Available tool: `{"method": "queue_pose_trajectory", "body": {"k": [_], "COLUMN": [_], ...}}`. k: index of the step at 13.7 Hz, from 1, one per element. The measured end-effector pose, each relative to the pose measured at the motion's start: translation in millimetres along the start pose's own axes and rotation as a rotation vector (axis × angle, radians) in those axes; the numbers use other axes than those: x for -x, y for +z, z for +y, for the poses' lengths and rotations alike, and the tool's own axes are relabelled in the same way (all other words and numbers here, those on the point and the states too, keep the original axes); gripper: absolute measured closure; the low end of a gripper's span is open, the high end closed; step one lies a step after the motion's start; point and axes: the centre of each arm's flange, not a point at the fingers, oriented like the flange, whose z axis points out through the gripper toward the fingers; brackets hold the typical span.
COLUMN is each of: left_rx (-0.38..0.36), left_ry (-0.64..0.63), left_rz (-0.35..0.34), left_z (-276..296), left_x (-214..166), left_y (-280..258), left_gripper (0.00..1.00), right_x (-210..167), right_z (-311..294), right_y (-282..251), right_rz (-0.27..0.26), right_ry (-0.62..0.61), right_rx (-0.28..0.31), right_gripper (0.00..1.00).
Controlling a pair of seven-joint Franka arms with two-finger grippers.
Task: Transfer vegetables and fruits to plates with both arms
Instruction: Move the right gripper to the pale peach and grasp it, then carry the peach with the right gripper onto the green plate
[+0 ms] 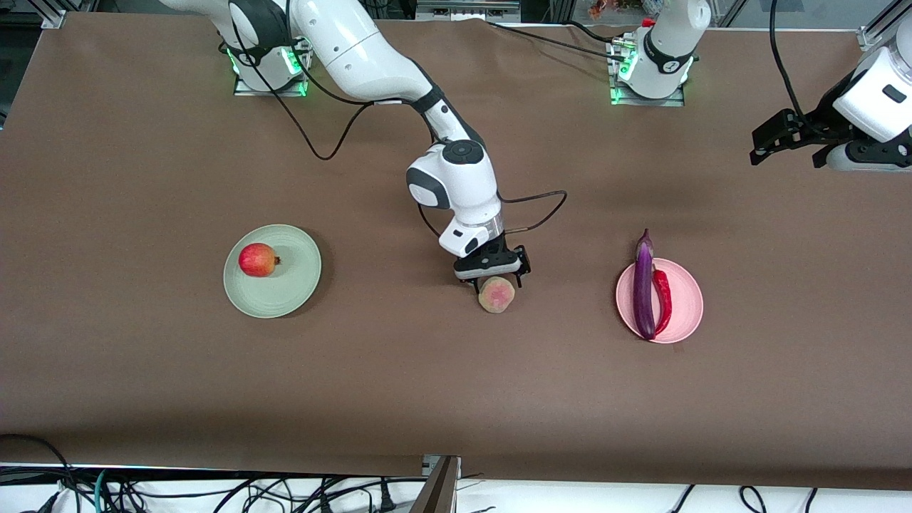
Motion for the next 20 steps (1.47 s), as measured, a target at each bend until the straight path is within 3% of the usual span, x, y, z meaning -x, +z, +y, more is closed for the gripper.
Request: {"method": "queue_pose_trajectory", "body": {"k": [7,9,12,17,18,20], "left_rx": [0.000,0.000,0.000,0.000,0.000,0.000], "left_ry": [0.001,0.001,0.001,0.001,0.002,0.002], "left_rz": [0.000,0.000,0.000,0.000,0.000,0.000], "left_z": [0.3,0.3,0.4,0.8,0.9,1.1], "left_x": [0.0,0.0,0.1,0.1,0.1,0.1], "left_y": [0.0,0.0,0.0,0.1,0.0,0.1], "left_gripper": [0.00,0.00,0.00,0.00,0.00,0.00], "right_x": [10.4,9.4,7.1,-45.9,-63.4,-96.6], "right_z": [6.9,5.8,7.2,33.1,50.9,93.3], "right_y": [14.9,13.7,13.4,-13.9,-22.0,-40.4], "right_rz": [-0.009,-0.005,0.000,0.044,0.035,-0.061], "right_ry": [-0.010,-0.010,-0.012,0.046,0.057,0.043], "right_rx": [0.015,0.010,0.011,0.014,0.035,0.118], "right_gripper": [0.03,0.20,0.21,0.21,0.21,0.21]}}
